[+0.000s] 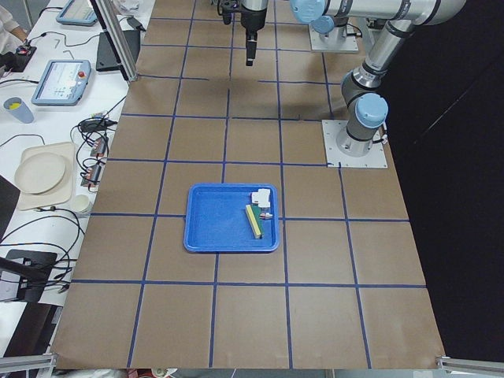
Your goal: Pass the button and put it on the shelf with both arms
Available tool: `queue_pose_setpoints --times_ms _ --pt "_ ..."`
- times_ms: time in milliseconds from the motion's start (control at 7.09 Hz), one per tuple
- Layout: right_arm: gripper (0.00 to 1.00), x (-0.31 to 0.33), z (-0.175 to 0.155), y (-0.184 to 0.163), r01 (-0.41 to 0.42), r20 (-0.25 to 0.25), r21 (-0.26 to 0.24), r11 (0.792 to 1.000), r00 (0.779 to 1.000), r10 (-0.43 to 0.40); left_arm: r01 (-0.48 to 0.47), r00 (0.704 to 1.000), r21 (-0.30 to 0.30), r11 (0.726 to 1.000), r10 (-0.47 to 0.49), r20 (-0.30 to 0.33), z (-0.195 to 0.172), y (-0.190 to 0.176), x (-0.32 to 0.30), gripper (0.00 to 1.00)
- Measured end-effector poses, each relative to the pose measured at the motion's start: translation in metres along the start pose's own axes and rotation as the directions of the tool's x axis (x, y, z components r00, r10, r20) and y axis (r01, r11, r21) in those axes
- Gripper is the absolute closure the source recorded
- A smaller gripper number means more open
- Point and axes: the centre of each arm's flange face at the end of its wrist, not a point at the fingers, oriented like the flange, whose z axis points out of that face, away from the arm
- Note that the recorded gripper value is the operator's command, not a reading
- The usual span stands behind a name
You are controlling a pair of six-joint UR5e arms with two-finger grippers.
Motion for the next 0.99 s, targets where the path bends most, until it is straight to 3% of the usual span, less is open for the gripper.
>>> queue_pose_setpoints --times_ms 564,705,987 --pt "0.0 -0.163 -0.029 0.032 0.012 0.023 -0.026 1.0 1.0 -0.011 0.039 0.999 -0.034 0.999 -0.039 -0.002 0.006 -0.018 -0.003 0.0" --pt "0.0 -0.199 -0.037 0.052 -0.005 0.05 -0.049 0.999 0.999 0.007 0.042 0.999 -0.049 0.998 -0.042 -0.001 0.0 -0.029 -0.004 0.0" --pt "0.0 -0.232 -0.058 0.106 0.001 0.093 -0.041 0.999 0.996 0.003 0.037 0.999 -0.075 0.996 -0.037 0.002 -0.004 -0.039 0.0 0.0"
